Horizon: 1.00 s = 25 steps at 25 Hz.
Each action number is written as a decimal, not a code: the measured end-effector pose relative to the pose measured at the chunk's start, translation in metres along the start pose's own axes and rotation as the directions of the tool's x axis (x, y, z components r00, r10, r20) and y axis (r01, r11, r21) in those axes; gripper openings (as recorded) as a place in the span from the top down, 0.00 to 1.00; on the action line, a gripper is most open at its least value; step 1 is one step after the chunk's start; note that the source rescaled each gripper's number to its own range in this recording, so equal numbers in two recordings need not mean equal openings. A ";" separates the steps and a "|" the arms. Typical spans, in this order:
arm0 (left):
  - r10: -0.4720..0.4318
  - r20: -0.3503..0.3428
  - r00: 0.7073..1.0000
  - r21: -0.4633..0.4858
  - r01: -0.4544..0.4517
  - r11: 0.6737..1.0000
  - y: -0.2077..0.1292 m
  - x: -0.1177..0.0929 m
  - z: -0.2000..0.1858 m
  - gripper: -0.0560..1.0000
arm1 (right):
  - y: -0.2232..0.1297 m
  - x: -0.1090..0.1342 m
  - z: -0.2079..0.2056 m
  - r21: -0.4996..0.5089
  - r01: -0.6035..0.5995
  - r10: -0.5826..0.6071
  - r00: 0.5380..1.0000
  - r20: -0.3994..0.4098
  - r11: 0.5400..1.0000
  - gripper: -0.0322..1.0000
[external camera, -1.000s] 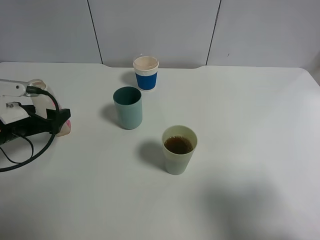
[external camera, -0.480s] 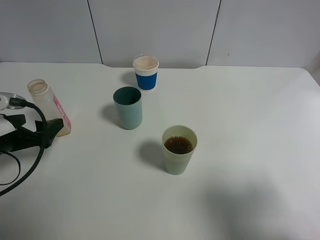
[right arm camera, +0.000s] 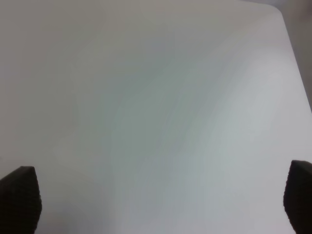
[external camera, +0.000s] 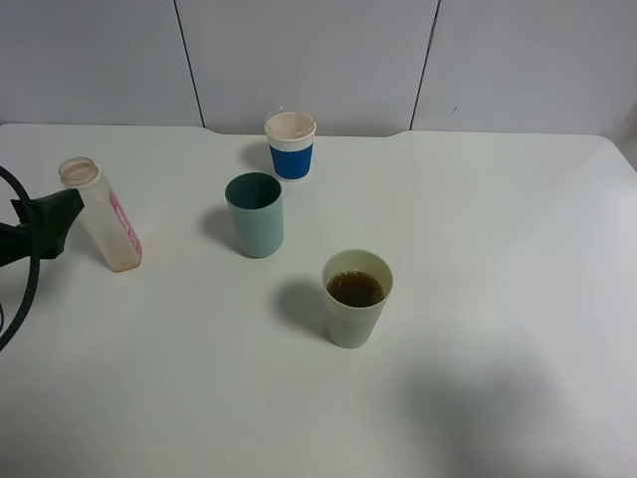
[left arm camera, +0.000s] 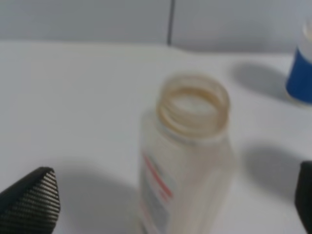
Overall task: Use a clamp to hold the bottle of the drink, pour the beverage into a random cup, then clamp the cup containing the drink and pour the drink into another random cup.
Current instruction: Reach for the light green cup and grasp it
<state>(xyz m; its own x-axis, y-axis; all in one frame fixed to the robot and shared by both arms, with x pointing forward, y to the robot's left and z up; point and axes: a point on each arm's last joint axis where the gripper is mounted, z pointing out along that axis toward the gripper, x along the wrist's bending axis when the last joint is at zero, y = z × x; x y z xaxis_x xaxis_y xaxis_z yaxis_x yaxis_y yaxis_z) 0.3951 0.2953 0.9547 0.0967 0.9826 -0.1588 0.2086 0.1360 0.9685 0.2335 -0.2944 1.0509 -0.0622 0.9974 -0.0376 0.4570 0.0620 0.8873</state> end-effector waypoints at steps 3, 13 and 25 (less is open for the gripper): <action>-0.052 -0.047 0.998 -0.053 0.050 0.997 0.011 0.002 -0.010 0.07 | 0.000 0.000 0.000 0.000 0.000 0.000 1.000 0.000 1.000 0.00; -0.045 -0.144 0.989 -0.139 0.025 0.990 0.090 -0.002 -0.033 0.07 | 0.000 0.000 0.000 0.000 0.000 0.000 1.000 0.000 1.000 0.00; 0.171 -0.253 0.952 -0.018 -0.182 0.983 0.153 -0.020 -0.117 0.07 | 0.000 0.000 0.000 0.000 0.000 0.000 1.000 0.000 1.000 0.00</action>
<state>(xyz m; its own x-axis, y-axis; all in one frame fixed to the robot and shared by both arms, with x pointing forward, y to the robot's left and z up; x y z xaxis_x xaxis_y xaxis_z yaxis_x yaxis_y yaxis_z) 0.3109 0.3116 1.1282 -0.1183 0.9910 0.0633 0.1695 -0.0426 0.9846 0.2335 -0.2944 1.0509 -0.0622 0.9974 -0.0376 0.4570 0.0620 0.8873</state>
